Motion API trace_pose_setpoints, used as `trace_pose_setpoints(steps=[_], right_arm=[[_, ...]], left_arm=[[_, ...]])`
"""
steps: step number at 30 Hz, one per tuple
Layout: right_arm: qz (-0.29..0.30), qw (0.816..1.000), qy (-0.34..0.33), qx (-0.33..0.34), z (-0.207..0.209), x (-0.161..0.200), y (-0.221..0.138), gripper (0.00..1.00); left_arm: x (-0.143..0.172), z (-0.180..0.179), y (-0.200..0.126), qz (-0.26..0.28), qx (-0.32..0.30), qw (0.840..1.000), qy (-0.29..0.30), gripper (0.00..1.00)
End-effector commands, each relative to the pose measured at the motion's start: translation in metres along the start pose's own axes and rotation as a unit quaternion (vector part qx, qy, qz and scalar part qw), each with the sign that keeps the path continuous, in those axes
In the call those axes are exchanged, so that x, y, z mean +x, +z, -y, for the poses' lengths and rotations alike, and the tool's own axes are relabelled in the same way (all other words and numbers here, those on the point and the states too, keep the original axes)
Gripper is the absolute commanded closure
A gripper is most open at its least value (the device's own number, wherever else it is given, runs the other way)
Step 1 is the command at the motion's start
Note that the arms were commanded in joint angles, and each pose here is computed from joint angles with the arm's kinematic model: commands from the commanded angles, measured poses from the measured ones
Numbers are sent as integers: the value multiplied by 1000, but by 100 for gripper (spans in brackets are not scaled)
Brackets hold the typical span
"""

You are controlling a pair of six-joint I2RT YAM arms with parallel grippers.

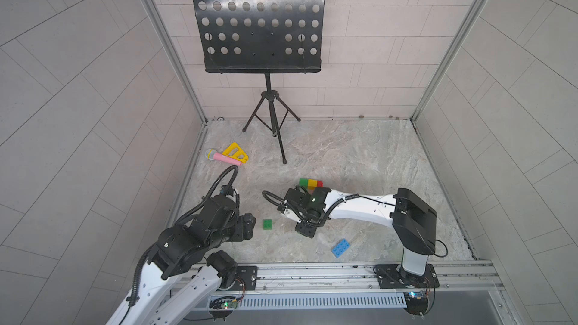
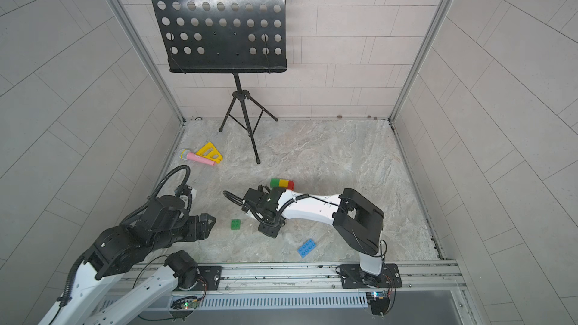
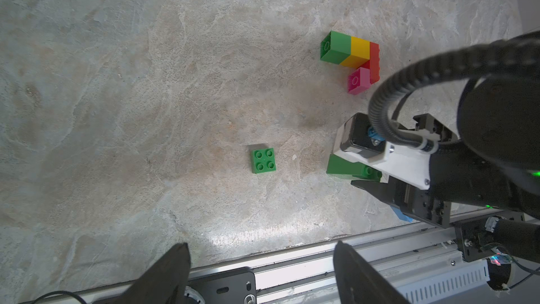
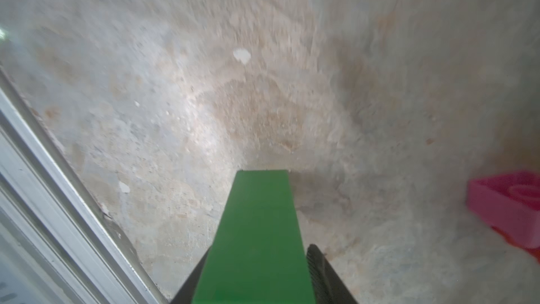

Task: Assemble the letter r with lego
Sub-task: Assemble the lego brick with the lego brick, then pick up the lego brick from the center of the board.

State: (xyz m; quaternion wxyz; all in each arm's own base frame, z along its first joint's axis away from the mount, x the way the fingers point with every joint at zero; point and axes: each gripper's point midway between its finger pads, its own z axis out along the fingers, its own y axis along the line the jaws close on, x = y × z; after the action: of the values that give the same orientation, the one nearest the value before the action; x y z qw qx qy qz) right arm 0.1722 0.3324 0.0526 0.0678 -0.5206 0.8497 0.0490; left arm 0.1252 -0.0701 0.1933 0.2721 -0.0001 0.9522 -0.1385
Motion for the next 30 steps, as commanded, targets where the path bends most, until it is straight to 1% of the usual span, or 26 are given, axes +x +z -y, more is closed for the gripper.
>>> trace_pose_setpoints(steps=[1,7,9,11,12,13,14,15,16,19,22,24,27,29,30], right_arm=[[23,999,26,24,12,-8,-27,44],[78,993,78,43,27,-23,-77,35],[89,988,112,54,36,-21,-93,34],[96,977,178,70,52,-11,-106,34],[97,967,225,75,61,-2,-110,35],[98,952,284,65,68,9,-112,36],[94,939,327,48,71,18,-113,37],[92,928,361,28,71,28,-113,38],[94,916,389,24,73,39,-114,38],[105,885,451,41,76,68,-119,38],[82,852,515,47,73,104,-109,36],[59,835,546,32,63,121,-95,35],[26,810,586,-3,44,138,-69,34],[31,785,618,-19,36,142,-55,33],[39,771,636,-28,33,143,-48,33]], left_arm=[[3,-4,4,-10,-13,1000,1,16],[2,-4,5,-14,-18,1000,1,16],[2,-5,5,-13,-18,1000,0,16],[1,-5,5,-12,-21,1000,-1,16],[0,-6,5,-11,-24,1000,-1,15],[0,-7,5,-11,-27,1000,-3,15],[-1,-7,6,-11,-29,1000,-3,15],[-1,-7,6,-12,-30,999,-3,15],[-1,-7,6,-12,-32,999,-3,15],[-2,-8,8,-14,-37,999,-4,15],[-3,-8,8,-16,-41,999,-4,15],[-3,-9,8,-16,-43,999,-4,15],[-4,-9,8,-13,-44,999,-5,15],[-4,-9,8,-12,-44,999,-5,15],[-4,-9,8,-12,-43,999,-5,15]])
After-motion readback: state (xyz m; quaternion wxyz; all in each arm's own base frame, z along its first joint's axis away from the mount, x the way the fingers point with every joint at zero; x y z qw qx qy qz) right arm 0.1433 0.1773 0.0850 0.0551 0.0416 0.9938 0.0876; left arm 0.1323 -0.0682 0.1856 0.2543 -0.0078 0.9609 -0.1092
